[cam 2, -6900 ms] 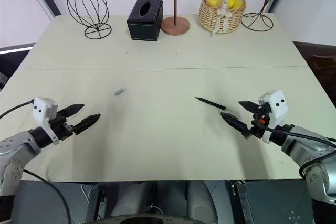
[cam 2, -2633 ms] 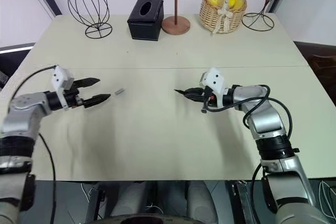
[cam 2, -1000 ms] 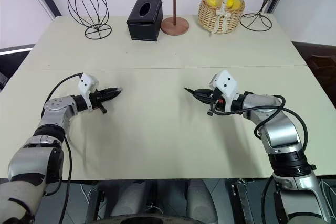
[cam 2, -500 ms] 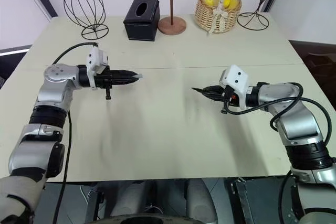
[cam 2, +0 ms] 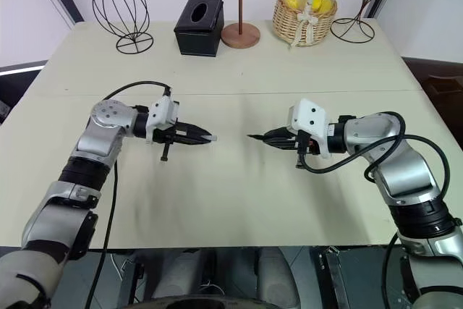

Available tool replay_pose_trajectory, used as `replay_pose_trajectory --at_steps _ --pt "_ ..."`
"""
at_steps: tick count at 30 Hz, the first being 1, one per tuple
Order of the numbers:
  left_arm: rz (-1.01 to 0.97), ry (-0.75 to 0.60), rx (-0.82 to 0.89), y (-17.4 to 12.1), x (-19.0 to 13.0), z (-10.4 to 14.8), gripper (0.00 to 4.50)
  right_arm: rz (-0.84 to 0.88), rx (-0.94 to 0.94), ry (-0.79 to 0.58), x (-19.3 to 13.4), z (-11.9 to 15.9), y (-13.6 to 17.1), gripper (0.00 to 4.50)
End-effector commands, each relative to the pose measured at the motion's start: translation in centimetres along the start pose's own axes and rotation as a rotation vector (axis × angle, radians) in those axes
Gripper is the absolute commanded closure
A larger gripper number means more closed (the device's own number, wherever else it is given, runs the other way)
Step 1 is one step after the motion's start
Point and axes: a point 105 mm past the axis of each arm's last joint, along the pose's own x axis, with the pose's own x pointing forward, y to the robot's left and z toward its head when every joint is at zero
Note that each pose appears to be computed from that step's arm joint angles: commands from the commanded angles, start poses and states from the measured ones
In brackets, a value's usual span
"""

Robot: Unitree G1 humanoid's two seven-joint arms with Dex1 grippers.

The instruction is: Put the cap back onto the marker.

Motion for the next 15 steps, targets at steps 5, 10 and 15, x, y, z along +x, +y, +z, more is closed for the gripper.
replay_pose_trajectory --at_steps 5,10,15 --pt "0.008 -0.045 0.042 0.5 0.9 1.3 4.43 0.026 -0.018 -0.047 1.1 1.5 1.2 4.50" --pt "0.015 -0.071 0.042 0.7 1.4 1.7 4.43 0.029 -0.011 -0.053 1.5 1.5 1.3 4.50" --pt "0.019 -0.115 0.042 0.9 1.9 2.8 4.43 0.027 -0.005 -0.056 1.7 1.5 1.3 4.50"
